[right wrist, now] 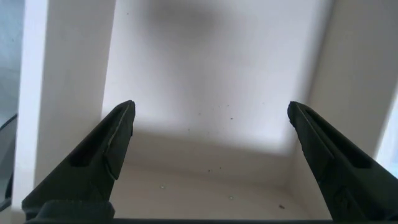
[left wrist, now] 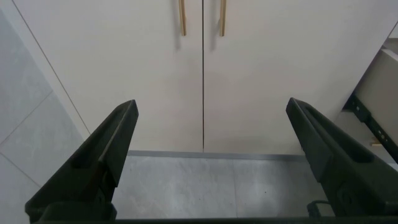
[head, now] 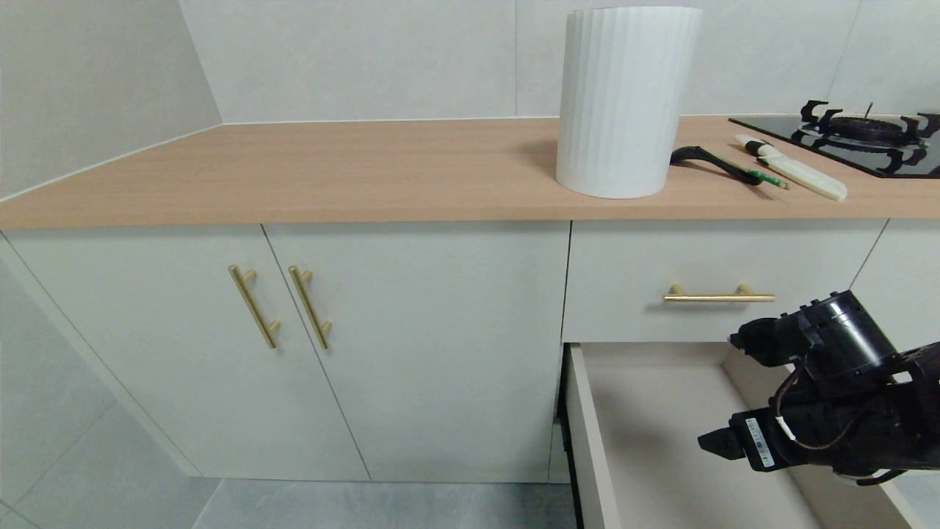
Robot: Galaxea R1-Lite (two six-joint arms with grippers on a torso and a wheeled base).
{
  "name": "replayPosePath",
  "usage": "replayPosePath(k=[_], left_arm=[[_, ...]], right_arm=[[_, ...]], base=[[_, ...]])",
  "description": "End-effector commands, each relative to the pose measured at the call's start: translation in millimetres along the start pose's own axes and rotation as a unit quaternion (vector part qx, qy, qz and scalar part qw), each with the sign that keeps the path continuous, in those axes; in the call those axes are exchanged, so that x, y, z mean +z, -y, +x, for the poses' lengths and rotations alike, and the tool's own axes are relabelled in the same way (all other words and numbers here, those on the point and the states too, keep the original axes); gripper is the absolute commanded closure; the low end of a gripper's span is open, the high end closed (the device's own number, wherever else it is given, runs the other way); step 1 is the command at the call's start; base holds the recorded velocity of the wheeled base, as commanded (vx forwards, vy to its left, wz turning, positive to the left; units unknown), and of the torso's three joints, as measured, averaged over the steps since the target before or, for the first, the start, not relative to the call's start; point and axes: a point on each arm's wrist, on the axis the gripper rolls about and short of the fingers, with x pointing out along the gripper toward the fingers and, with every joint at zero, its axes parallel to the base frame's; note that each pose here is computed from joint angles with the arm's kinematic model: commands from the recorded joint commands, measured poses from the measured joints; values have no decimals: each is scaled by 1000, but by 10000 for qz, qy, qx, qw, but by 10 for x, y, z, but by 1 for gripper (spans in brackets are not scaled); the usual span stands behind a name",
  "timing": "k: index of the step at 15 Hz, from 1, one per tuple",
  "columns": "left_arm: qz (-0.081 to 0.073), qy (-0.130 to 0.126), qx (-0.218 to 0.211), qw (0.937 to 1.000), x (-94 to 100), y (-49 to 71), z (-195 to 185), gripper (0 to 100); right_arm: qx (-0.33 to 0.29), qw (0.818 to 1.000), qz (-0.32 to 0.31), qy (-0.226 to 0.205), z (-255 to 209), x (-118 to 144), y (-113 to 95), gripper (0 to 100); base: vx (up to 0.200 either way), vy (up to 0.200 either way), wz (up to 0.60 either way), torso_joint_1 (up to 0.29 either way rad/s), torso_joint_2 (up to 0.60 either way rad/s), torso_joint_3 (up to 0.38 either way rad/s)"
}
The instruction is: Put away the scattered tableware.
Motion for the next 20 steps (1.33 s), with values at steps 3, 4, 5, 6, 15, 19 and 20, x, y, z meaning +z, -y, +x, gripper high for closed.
replayPosePath(k=[3,4,5,6,15,19,20], left_arm=[[-1,-2,4,10000,0,0,0,0],[-1,-2,4,10000,0,0,0,0],[-1,-2,4,10000,0,0,0,0],[-1,-2,4,10000,0,0,0,0],[-1,-2,4,10000,0,0,0,0],[-1,-2,4,10000,0,0,0,0],[-1,-2,4,10000,0,0,0,0]], right_arm=[[-70,10000,0,36,-14,0,6,0],[-71,10000,-2,29,-10,0,5,0],[-71,10000,-2,29,-10,0,5,0],[-71,10000,-2,29,-10,0,5,0],[-113,9999,20,97,-30,8,11,0],[-142,9876,384,1514,-216,485,152,0],[-226,9835,499,1725,-257,639,220,0]], base=[[0,0,0,76,-242,-261],[0,0,0,129,-378,-320],[0,0,0,139,-583,-320],[0,0,0,115,-544,-300],[0,0,0,155,-421,-266],[0,0,0,16,-37,-23],[0,0,0,0,0,0]])
